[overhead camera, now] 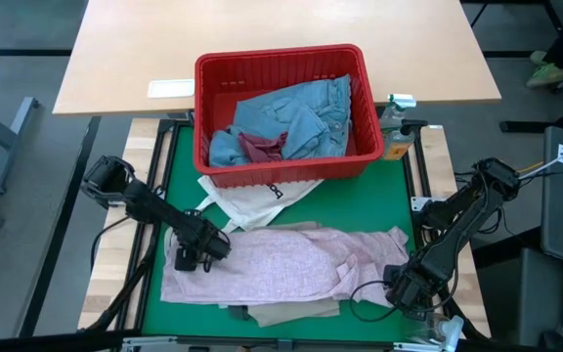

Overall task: Fold laundry
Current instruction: Fold the pink shirt

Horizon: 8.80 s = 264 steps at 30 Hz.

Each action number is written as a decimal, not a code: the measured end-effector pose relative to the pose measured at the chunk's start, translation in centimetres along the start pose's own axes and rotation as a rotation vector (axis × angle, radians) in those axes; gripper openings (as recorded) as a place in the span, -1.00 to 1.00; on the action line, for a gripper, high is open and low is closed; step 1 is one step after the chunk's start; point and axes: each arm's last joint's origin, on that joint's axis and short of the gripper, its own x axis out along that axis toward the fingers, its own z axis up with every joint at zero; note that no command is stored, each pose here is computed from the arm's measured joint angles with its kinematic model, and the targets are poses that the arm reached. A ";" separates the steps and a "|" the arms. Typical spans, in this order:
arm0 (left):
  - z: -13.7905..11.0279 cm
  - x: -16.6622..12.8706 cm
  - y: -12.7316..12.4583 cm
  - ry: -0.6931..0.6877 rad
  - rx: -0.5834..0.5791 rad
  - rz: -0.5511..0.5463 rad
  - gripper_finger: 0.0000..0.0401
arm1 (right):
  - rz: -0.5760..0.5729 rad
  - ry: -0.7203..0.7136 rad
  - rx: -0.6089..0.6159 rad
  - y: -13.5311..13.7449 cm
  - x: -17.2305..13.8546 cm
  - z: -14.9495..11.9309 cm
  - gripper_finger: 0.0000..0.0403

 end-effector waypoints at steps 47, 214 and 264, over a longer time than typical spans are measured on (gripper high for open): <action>2.6 -13.9 -1.4 -0.171 0.139 -0.328 -1.00 | 0.006 -0.583 -0.121 3.7 -6.1 0.2 -0.35; 7.4 -8.8 -8.1 -0.945 0.240 -0.118 -0.05 | -0.032 -0.791 -0.389 5.6 -1.9 16.0 -0.35; -1.2 -17.7 6.5 -0.940 -0.259 -0.366 -0.05 | -0.148 -0.818 -0.470 7.7 -7.1 14.8 -0.35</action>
